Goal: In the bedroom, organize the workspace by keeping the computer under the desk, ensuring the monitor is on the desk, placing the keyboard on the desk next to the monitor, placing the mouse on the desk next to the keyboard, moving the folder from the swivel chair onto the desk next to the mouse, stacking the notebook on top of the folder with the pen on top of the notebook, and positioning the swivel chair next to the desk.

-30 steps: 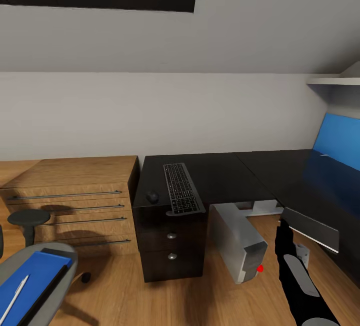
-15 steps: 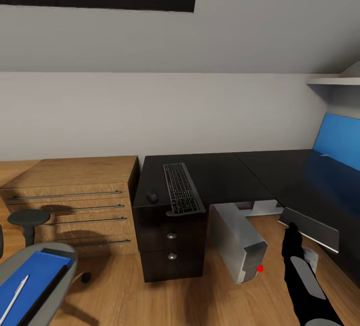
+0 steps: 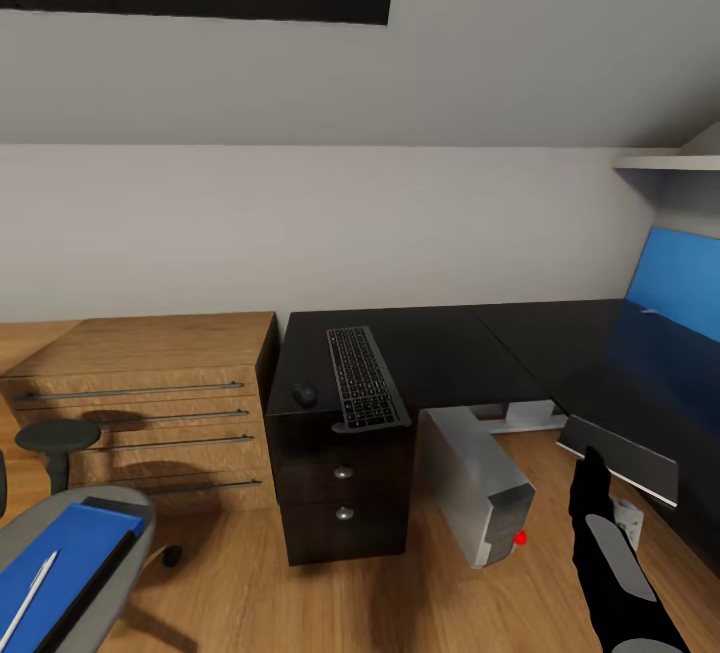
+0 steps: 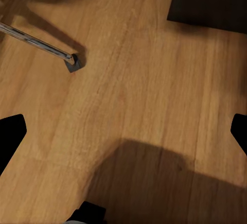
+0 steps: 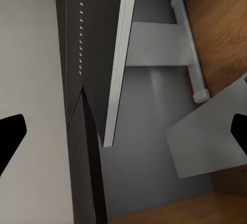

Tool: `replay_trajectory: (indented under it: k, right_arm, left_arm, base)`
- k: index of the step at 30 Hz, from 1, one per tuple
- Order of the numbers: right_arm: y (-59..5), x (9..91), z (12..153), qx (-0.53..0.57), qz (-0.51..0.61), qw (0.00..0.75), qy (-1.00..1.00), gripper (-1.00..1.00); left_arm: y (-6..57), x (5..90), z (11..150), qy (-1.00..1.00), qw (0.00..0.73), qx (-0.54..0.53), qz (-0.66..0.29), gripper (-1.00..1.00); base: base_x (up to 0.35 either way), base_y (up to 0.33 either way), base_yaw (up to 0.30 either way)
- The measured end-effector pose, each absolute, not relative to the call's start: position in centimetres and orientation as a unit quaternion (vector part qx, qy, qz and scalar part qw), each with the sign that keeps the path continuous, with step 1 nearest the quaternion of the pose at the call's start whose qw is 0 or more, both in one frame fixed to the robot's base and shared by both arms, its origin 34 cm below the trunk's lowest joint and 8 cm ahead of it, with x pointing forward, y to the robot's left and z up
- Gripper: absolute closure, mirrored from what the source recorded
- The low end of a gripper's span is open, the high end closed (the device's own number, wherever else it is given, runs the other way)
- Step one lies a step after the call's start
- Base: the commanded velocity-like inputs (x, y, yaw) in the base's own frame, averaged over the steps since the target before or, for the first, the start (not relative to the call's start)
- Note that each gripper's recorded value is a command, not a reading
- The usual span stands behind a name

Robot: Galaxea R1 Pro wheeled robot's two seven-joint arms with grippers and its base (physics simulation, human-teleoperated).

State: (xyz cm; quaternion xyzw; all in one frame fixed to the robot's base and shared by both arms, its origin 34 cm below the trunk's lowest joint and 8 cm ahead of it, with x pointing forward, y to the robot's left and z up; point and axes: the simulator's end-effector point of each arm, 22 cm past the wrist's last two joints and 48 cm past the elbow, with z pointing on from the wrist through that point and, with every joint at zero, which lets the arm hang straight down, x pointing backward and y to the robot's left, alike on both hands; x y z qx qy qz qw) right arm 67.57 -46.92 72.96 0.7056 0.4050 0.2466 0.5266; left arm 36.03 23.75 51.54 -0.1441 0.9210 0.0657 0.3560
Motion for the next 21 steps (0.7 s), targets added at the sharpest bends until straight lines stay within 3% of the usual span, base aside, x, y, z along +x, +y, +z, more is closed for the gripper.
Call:
replay_trajectory:
  k: [21]
  right_arm:
    - [-47.02,67.52,72.91,0.706,0.246,0.526,0.405,-1.00]
  left_arm:
    - [23.83,36.02,51.54,0.921,0.356,-0.144,0.066,-1.00]
  base:
    - [0.063,0.000,0.000]
